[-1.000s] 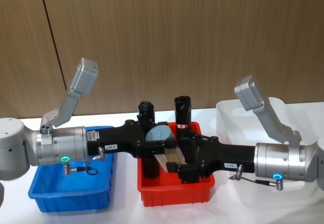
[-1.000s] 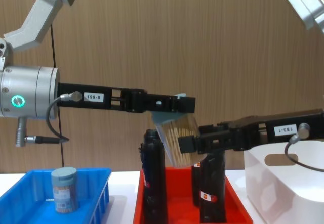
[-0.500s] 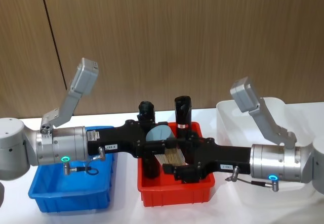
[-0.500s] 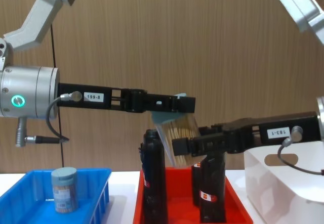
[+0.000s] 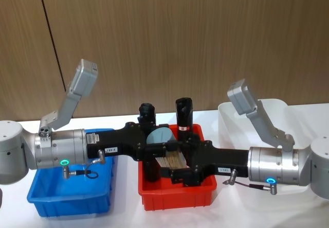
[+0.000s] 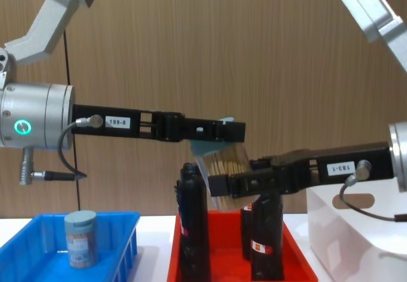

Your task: Pick the cotton swabs from the blue box and place them into the white box.

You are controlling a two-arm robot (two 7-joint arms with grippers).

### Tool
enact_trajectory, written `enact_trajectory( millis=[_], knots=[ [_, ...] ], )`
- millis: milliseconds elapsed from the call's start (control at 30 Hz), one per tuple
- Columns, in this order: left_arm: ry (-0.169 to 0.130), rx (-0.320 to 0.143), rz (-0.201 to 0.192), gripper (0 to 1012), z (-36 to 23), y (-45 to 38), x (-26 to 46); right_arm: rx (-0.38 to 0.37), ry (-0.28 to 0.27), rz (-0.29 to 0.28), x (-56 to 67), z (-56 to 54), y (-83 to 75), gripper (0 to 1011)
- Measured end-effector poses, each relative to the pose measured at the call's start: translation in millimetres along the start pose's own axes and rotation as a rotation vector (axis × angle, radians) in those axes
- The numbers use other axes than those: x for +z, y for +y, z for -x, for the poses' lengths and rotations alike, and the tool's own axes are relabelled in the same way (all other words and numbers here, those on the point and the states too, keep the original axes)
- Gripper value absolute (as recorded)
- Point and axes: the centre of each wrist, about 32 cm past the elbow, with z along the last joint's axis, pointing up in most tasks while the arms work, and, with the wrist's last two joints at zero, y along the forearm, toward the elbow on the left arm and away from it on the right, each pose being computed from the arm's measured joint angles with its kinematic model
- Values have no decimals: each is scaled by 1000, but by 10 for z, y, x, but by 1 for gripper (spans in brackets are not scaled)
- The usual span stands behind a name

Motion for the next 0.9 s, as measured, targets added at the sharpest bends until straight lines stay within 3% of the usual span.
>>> enact_trajectory(
  millis=[200, 333, 533, 900],
  knots=[
    [0, 0, 0, 669, 0, 0, 0, -2, -1, -3, 3, 0, 15, 910],
    [0, -1, 0, 669, 0, 0, 0, -3, 0, -5, 4, 2, 21, 778],
    [0, -2, 1, 670, 0, 0, 0, -1, 2, -7, 6, 4, 27, 660],
    [0, -1, 0, 982, 0, 0, 0, 7, 1, -10, 20, 11, 25, 648]
  ],
)
